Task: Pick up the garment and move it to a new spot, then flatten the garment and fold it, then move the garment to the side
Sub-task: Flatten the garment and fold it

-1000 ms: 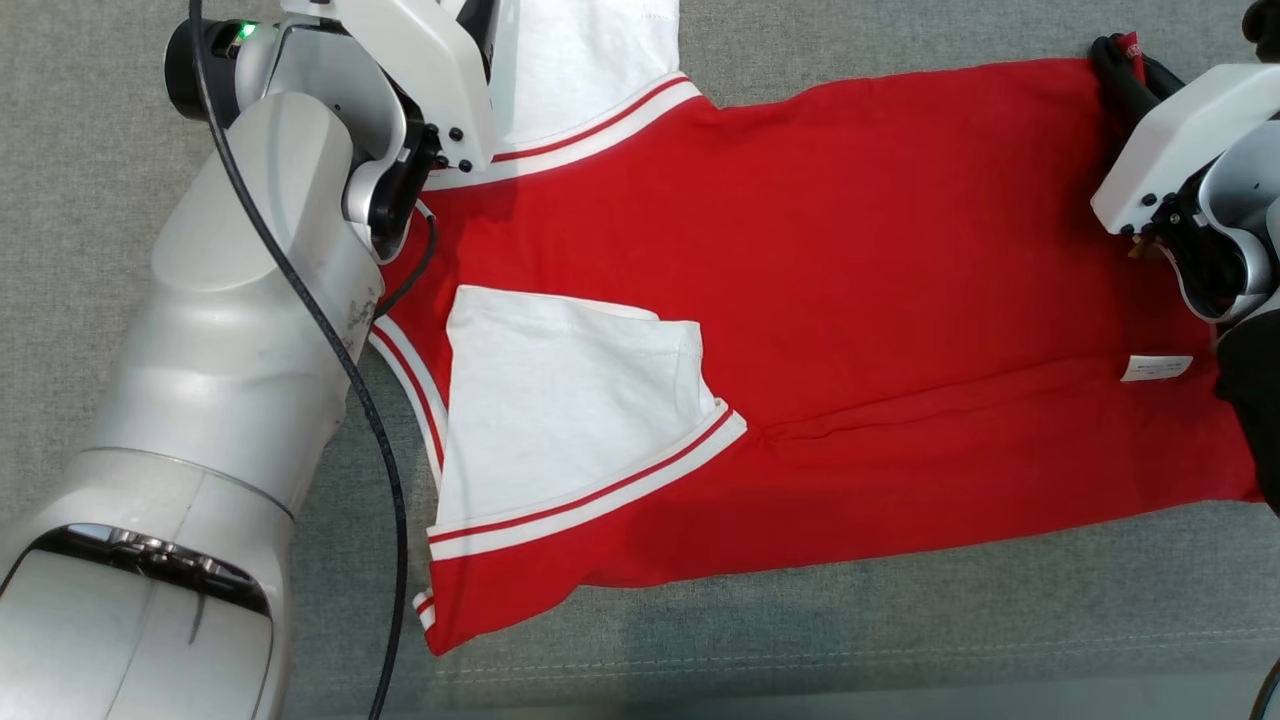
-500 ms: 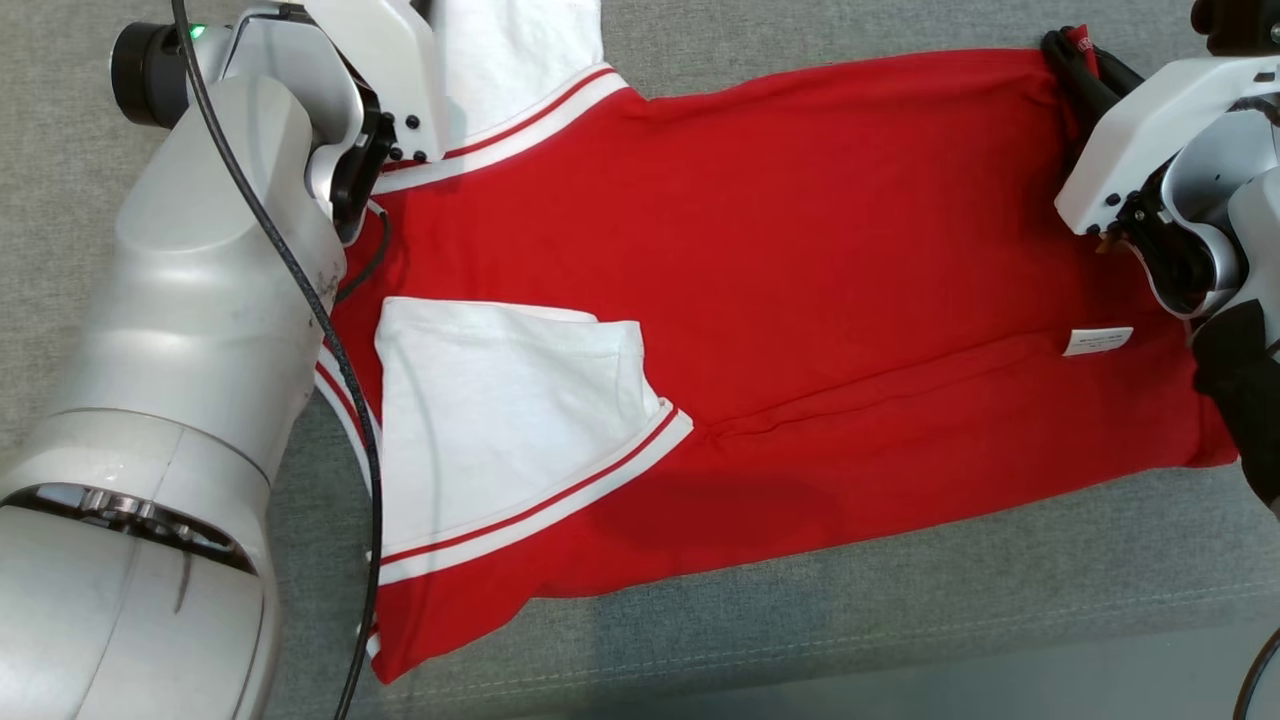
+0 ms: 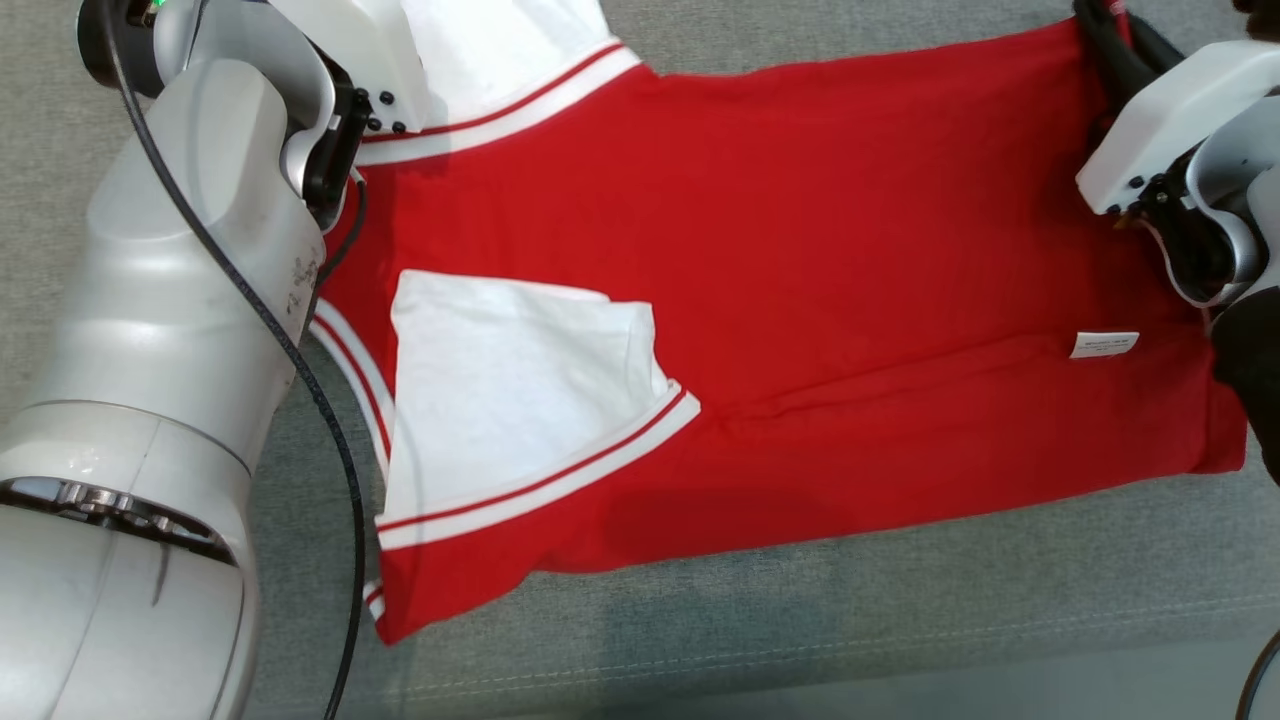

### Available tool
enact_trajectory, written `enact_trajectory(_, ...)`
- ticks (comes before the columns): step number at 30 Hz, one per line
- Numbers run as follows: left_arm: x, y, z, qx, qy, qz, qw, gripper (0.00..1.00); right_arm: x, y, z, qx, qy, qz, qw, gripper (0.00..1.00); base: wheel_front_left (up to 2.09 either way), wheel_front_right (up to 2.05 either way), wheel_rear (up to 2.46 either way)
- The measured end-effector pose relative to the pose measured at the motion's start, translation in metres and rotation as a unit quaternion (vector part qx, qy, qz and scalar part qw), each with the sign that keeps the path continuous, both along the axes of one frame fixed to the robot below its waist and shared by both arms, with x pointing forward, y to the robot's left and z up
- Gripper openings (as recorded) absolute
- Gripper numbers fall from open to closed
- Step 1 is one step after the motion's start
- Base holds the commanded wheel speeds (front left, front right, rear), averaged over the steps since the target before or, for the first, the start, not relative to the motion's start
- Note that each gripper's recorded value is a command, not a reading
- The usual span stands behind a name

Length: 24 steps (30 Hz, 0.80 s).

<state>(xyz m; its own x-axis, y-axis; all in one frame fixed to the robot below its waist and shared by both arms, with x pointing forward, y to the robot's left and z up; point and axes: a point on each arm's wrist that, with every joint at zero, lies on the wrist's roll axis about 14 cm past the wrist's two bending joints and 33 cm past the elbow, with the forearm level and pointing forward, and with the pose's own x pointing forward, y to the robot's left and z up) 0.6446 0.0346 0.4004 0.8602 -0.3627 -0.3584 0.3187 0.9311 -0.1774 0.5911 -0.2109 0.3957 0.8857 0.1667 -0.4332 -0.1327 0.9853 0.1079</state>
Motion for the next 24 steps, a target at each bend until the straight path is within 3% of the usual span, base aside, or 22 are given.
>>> enact_trajectory(8, 0.012, 0.016, 0.059, -0.052, -0.102, 0.004, 0.993, 0.00, 0.025, -0.001, 0.040, 0.010, -0.109, -0.014, 0.994, 0.00, 0.00, 0.00, 0.00)
enact_trajectory(12, 0.014, 0.025, 0.086, -0.072, -0.138, 0.011, 0.988, 0.00, 0.027, -0.001, 0.046, 0.004, -0.125, -0.013, 0.992, 0.00, 0.00, 0.00, 0.00)
enact_trajectory(24, -0.051, 0.031, 0.082, -0.143, -0.142, 0.002, 0.979, 0.00, -0.003, -0.002, 0.065, 0.014, -0.166, 0.009, 0.986, 0.00, 0.00, 0.00, 0.00)
